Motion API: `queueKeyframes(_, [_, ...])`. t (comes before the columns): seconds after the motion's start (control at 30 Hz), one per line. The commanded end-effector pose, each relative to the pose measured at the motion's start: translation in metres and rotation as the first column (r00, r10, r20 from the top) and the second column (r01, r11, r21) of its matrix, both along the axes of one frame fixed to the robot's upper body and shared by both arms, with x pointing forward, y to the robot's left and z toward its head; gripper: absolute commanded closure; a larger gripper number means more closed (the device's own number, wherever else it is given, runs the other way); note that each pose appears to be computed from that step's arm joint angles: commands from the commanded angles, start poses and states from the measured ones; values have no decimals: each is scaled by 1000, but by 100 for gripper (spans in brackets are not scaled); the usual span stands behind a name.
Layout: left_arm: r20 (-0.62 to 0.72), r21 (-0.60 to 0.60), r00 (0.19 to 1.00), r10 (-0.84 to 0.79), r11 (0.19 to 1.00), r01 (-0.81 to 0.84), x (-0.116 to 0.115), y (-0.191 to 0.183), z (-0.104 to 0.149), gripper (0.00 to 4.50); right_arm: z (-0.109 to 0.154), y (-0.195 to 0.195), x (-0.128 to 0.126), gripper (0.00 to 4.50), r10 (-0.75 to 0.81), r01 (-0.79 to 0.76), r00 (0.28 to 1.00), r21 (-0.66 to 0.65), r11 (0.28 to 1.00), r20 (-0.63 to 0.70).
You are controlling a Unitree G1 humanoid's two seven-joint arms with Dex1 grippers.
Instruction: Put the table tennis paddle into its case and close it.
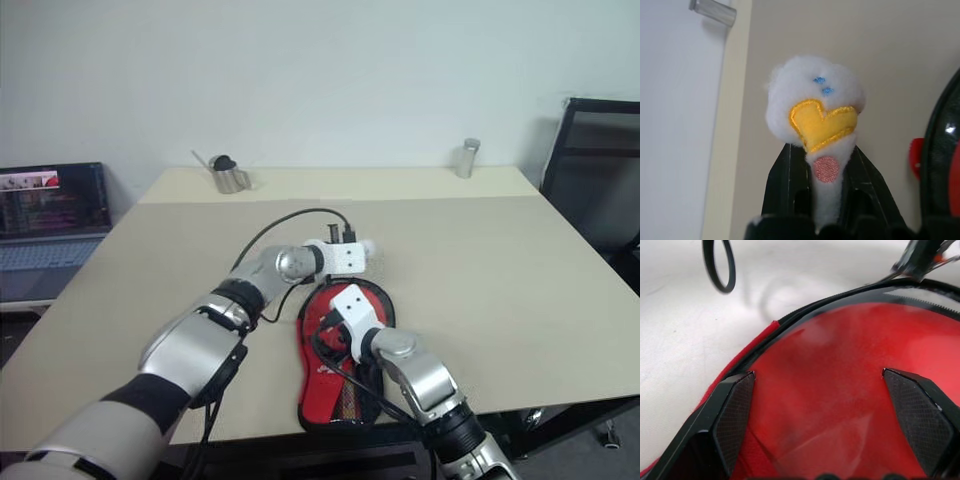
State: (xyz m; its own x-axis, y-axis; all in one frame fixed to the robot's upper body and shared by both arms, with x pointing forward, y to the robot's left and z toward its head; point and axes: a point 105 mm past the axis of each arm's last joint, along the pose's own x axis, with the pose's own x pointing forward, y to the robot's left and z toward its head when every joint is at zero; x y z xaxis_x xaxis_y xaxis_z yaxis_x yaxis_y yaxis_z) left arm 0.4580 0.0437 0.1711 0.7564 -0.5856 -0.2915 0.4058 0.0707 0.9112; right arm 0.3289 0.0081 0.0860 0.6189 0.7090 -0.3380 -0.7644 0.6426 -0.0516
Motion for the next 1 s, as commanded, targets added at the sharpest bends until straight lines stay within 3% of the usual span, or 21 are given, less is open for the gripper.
queueKeyframes(0.03, [165,-36,984,-73,996,80,-1,-28,50,425,-48,-5,-17,0,-19,4,983,-81,997,-183])
queueKeyframes(0.77, [298,155,906,-300,952,264,-27,-95,57,425,-54,3,-26,0,-15,0,979,-73,997,-205])
queueKeyframes(1.0, [326,157,871,-368,929,335,-40,-117,63,425,-55,3,-26,0,-19,3,978,-75,997,-206])
